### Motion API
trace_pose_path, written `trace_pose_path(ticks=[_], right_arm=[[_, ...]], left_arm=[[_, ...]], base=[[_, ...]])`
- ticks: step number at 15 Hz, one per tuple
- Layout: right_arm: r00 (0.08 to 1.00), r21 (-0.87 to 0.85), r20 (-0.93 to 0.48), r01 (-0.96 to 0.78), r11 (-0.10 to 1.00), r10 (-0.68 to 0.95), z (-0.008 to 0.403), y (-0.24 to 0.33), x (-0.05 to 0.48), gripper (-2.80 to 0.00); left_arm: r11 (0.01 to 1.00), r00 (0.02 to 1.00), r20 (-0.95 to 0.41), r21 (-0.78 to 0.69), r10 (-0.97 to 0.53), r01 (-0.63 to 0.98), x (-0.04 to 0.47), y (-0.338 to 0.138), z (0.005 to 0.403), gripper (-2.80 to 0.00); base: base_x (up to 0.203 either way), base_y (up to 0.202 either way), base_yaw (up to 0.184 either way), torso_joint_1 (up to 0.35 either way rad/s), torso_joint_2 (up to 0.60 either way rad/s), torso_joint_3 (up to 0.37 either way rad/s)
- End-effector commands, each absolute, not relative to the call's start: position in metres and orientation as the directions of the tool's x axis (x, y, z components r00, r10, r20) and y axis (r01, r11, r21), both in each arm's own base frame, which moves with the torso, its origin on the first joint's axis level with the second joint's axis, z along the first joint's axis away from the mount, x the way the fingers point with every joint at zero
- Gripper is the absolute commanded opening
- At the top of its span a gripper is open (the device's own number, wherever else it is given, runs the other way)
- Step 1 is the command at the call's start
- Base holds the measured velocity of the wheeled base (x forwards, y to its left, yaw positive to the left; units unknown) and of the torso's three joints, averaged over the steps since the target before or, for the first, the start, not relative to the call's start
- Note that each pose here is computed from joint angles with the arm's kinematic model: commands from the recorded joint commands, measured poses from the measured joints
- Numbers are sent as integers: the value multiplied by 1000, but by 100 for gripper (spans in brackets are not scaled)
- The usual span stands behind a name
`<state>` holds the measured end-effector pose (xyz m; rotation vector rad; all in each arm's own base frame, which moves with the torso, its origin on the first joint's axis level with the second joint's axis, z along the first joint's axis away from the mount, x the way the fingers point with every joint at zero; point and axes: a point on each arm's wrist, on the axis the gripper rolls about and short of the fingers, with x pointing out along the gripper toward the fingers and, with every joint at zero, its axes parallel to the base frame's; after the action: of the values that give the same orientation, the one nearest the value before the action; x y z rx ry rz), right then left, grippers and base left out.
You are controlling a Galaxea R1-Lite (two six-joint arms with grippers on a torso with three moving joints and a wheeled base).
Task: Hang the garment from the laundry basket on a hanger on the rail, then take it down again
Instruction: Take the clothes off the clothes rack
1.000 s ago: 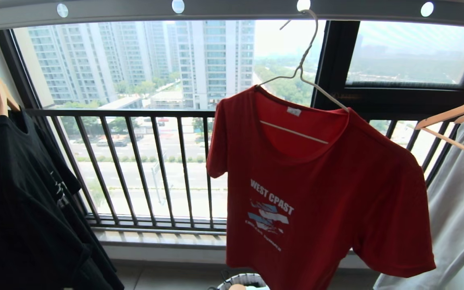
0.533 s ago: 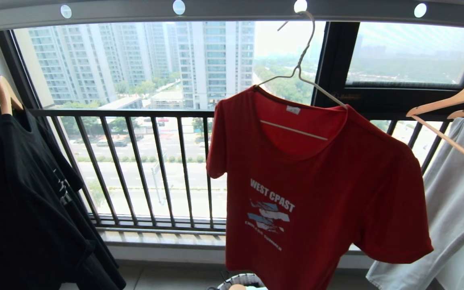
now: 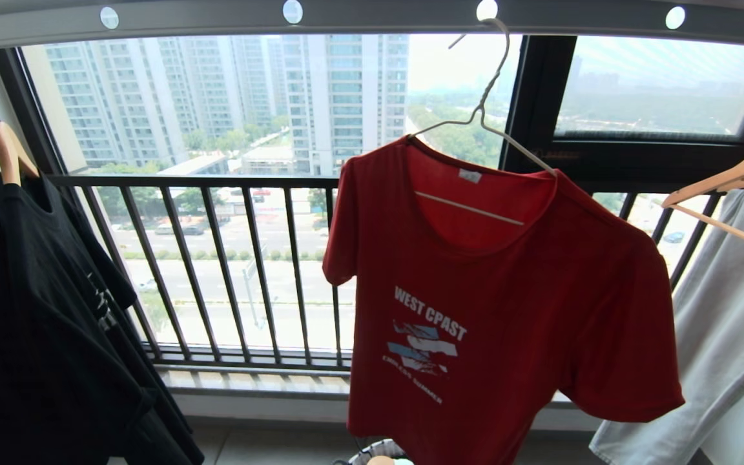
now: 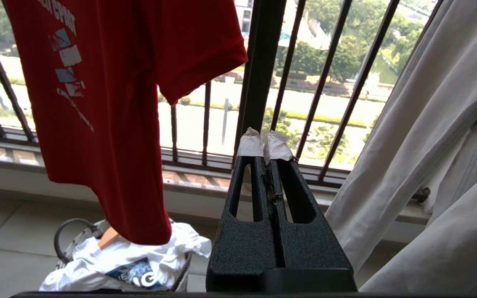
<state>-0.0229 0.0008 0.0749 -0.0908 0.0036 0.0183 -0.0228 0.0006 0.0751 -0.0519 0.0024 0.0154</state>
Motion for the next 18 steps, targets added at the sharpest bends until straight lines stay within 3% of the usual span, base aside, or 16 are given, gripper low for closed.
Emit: trace_pose_path(ticks=[1,18], right_arm=[[1000,-92,-7,-19,996,18,74,1,-23,-280],[1000,-55,-6,-16,998,15,75,1,-23,-280]], left_arm=[[999,1000,-5,-52,15,-16,-23,1,75,-280],[999,1000,-5,-52,15,-15,-23,1,75,-280]], base=[[0,0,0,0,0,0],[0,0,0,0,0,0]])
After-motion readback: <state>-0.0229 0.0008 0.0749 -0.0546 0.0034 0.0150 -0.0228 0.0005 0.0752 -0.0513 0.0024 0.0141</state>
